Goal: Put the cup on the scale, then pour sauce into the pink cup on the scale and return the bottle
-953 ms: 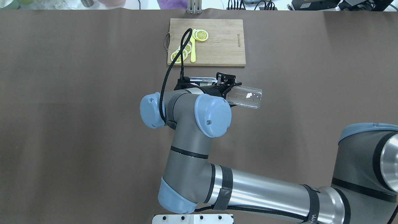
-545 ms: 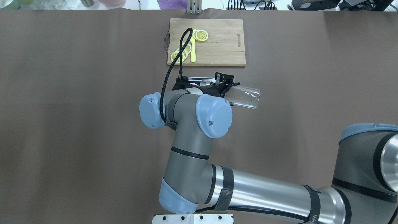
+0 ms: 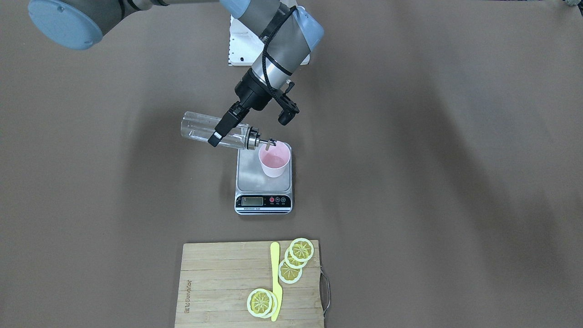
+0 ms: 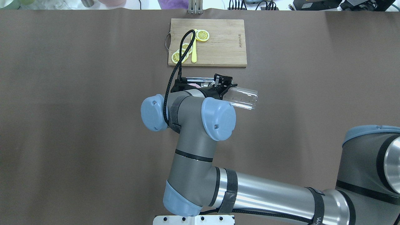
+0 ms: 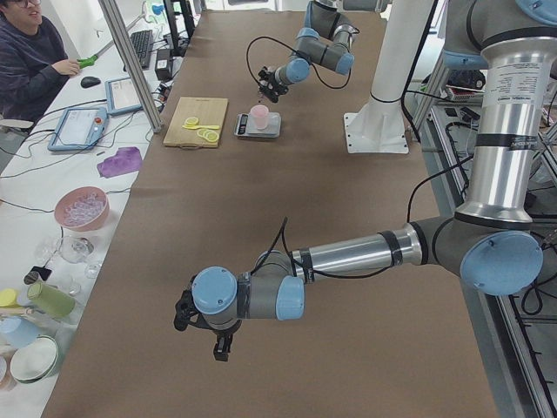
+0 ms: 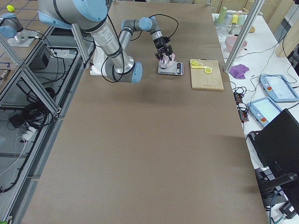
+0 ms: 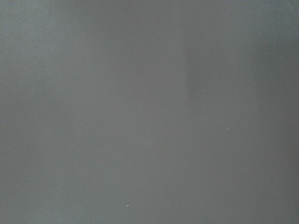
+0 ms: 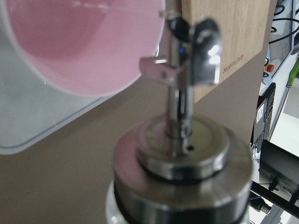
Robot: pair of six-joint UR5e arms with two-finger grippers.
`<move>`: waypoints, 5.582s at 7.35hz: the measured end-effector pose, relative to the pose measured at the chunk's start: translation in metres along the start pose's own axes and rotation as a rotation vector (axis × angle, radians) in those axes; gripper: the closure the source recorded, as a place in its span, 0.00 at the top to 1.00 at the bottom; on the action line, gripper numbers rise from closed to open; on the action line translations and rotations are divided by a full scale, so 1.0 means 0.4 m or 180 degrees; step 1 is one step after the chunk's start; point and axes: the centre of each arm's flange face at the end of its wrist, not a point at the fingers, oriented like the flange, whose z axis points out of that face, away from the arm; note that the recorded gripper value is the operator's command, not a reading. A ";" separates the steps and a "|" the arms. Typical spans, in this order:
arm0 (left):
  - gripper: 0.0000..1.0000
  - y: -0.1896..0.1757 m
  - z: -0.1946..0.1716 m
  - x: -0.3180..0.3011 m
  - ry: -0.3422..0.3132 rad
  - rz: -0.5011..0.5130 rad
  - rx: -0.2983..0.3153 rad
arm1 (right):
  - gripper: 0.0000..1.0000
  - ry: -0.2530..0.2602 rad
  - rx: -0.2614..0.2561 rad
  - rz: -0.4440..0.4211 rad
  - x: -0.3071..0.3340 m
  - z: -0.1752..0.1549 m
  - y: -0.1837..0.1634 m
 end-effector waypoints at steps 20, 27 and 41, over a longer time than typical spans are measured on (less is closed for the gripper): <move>0.98 0.003 -0.005 0.006 -0.0003 0.0030 0.0023 | 0.00 -0.1872 0.2695 0.0489 0.281 0.216 0.441; 0.98 0.002 -0.007 0.007 -0.0008 0.0057 0.0053 | 0.00 -0.2473 0.3567 0.0587 0.248 0.558 0.465; 0.98 -0.002 -0.009 0.009 -0.0024 0.0121 0.0116 | 0.00 -0.2744 0.3926 0.0815 0.274 0.607 0.463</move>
